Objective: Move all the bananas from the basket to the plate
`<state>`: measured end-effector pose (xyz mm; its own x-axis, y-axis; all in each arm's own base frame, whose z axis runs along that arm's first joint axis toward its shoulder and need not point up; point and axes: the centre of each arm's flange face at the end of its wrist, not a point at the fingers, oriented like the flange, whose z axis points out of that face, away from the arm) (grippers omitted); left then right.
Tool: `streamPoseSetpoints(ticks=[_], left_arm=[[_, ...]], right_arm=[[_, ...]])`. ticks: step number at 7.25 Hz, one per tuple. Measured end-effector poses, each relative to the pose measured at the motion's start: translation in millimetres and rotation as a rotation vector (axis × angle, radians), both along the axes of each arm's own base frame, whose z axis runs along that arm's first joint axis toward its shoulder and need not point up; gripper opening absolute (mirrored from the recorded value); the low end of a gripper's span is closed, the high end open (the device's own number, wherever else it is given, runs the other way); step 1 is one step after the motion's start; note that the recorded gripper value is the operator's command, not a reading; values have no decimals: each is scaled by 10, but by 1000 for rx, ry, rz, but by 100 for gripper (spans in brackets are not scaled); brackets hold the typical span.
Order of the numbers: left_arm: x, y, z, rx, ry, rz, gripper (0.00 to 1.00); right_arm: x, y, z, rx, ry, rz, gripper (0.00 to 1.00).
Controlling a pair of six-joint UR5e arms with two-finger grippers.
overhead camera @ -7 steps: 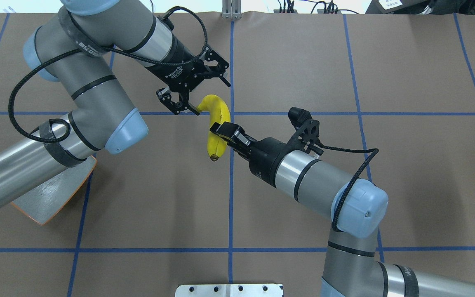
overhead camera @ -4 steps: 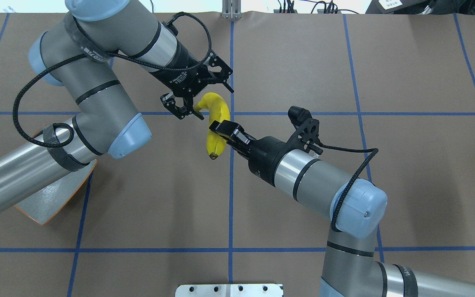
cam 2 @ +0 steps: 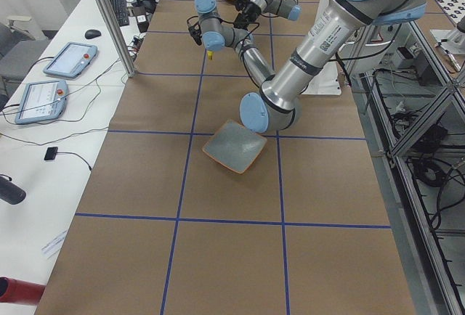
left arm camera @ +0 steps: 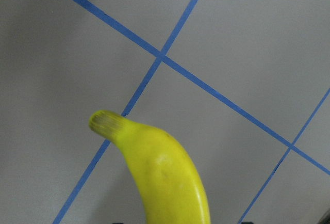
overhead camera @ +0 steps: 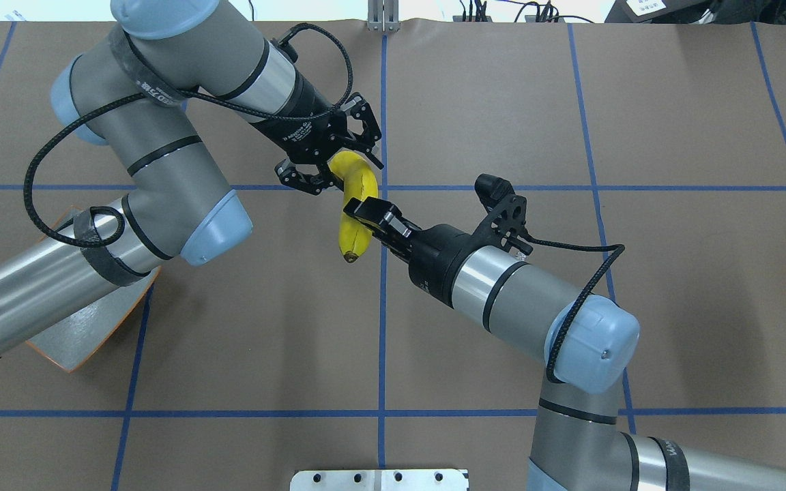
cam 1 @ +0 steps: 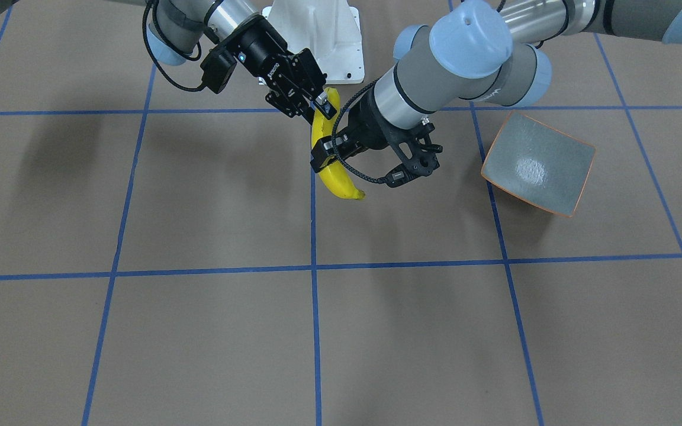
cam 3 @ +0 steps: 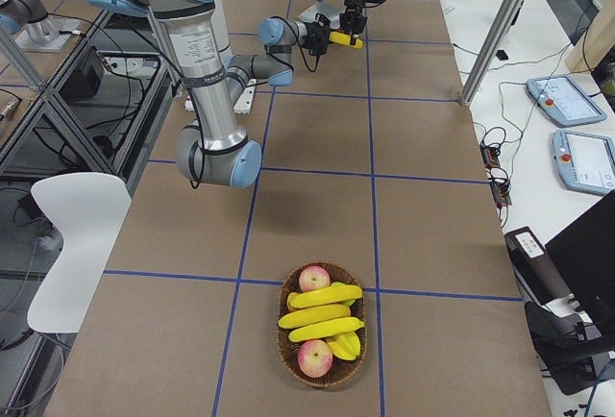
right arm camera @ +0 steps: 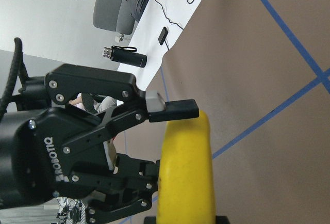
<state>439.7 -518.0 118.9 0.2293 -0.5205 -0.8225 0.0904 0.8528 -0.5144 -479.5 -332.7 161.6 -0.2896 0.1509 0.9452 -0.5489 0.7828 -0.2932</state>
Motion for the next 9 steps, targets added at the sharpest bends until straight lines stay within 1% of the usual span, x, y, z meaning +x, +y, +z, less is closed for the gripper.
streamPoseSetpoints(ticks=[2,4,6,7,8,9], left_arm=[[6,12,6,5,0,3,0],[-15,17,123,29,-10,11,0],[-246,127,633,109,-40,29,0],[-457,164,917,144,-60,24,0],[-694,224,1217,159,-86,7,0],[-931,357,1594,194,-127,-2,0]], right_arm=[[7,3,29,13,10,2,100],[97,5,120,28,-16,8,100],[254,30,526,38,-30,14,100],[334,46,761,38,-24,17,100],[401,49,941,38,-9,22,100],[464,34,1087,46,20,31,100]])
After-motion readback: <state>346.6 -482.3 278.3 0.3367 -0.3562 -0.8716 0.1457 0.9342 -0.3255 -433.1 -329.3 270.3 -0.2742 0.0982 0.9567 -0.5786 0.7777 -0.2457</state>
